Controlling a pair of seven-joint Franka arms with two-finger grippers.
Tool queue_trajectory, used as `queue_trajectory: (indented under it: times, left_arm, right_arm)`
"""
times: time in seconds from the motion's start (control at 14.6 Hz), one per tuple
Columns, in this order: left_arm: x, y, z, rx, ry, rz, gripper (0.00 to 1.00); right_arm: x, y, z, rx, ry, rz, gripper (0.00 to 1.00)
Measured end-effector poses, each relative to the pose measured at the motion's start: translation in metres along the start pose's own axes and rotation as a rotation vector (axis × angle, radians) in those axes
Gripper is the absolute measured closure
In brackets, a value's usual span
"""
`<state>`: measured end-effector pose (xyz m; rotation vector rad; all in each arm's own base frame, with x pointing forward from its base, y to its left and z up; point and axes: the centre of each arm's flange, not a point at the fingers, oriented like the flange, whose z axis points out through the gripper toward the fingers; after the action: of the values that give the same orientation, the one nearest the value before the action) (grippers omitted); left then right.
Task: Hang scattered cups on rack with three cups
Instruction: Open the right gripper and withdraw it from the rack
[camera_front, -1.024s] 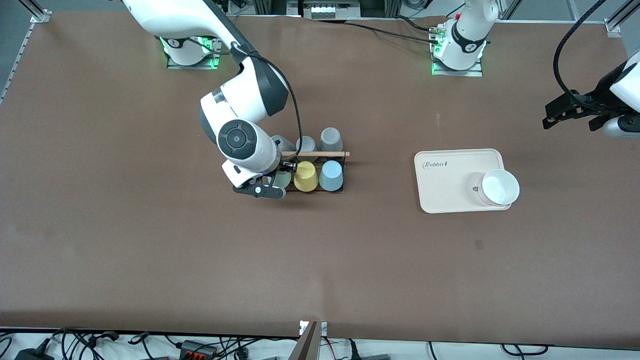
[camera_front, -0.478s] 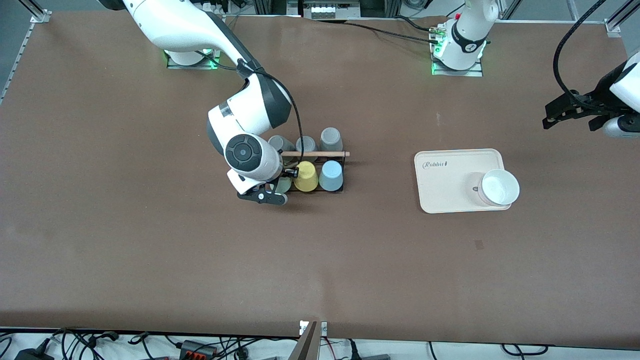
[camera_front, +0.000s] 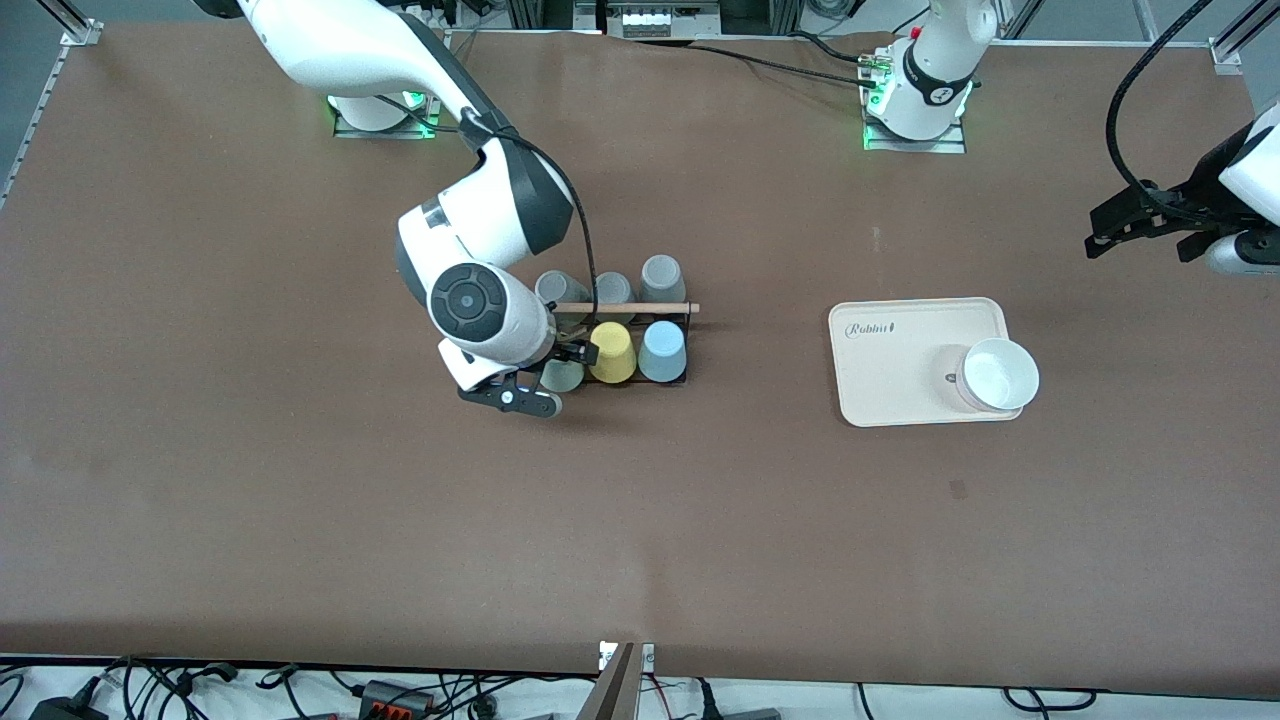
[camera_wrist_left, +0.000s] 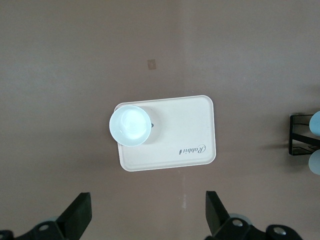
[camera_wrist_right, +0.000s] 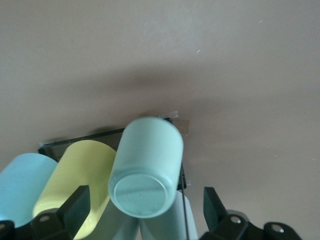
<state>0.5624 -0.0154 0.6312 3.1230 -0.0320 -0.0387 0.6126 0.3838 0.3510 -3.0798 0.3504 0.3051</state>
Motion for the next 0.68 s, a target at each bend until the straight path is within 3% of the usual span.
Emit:
queue_trajectory:
  times: [0.34, 0.68]
  left_arm:
    - [0.000, 0.000, 0.000, 0.000, 0.000, 0.000, 0.00]
    - [0.000, 0.000, 0.001, 0.000, -0.002, 0.001, 0.00]
  right_arm:
    - [0.045, 0.076, -0.104, 0.051, 0.060, 0.070, 0.00]
    - [0.091, 0.196, -0.162, -0.003, 0.126, -0.052, 0.00]
